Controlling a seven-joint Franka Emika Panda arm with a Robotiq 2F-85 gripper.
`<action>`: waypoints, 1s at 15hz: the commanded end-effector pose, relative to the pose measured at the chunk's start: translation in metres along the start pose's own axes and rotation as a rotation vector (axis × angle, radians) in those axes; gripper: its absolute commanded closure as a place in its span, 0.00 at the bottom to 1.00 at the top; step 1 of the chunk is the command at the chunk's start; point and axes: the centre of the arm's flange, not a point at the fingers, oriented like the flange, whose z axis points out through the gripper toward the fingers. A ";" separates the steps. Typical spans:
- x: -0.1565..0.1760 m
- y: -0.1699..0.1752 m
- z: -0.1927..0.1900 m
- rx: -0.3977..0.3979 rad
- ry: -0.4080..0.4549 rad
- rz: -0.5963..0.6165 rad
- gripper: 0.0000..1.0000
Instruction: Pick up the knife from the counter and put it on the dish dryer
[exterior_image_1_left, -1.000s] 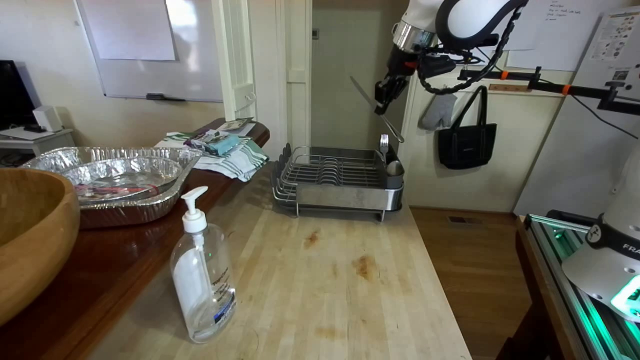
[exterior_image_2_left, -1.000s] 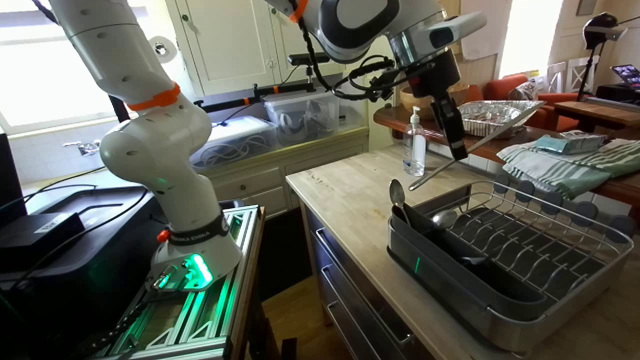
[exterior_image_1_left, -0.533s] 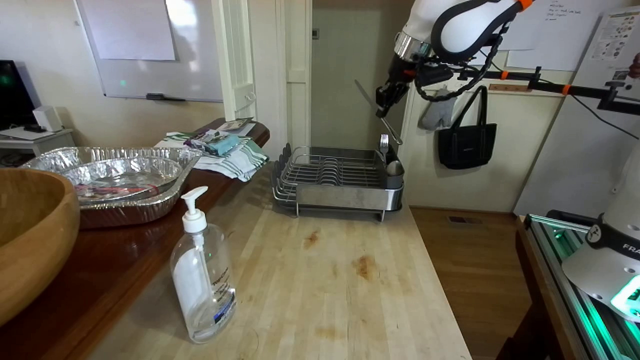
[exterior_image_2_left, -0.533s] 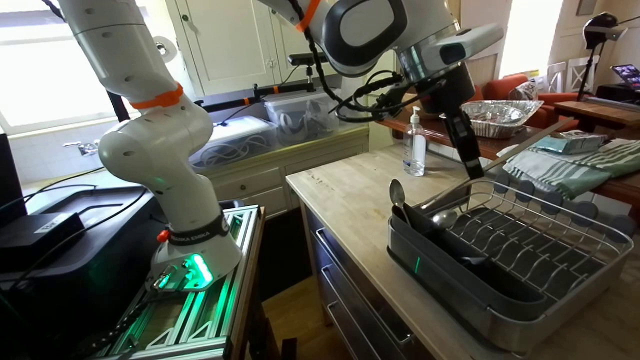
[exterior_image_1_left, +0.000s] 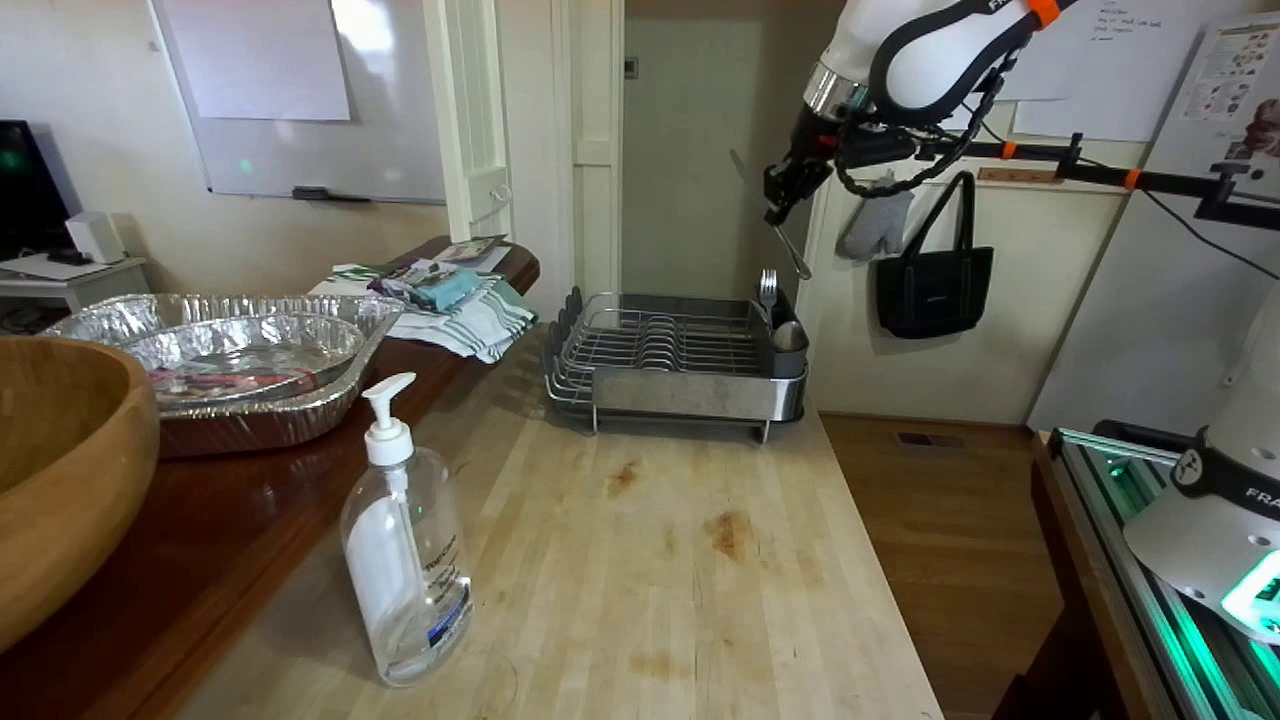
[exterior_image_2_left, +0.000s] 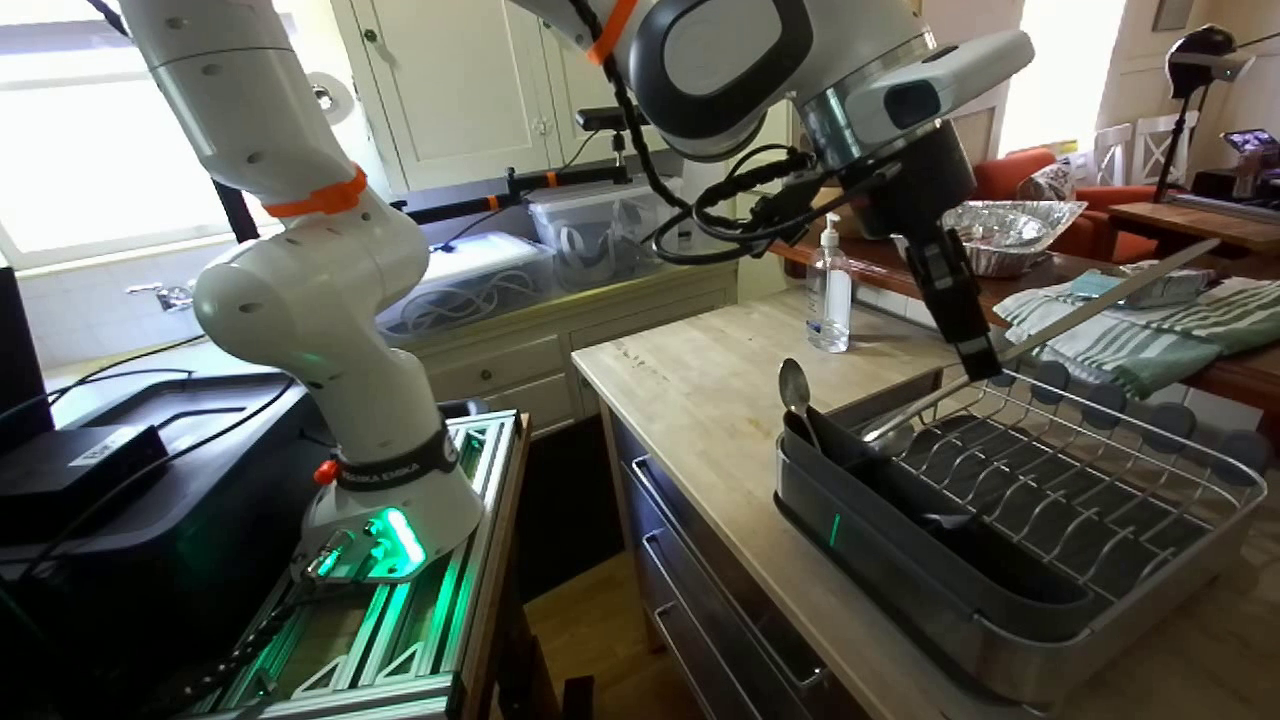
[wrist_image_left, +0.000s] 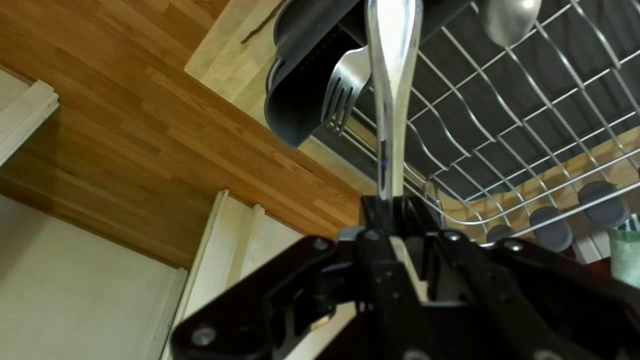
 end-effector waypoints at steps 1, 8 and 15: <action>0.002 0.012 0.002 -0.022 0.047 0.063 0.96; 0.011 0.037 0.000 -0.040 0.105 0.163 0.96; 0.011 0.037 -0.004 -0.014 0.089 0.159 0.84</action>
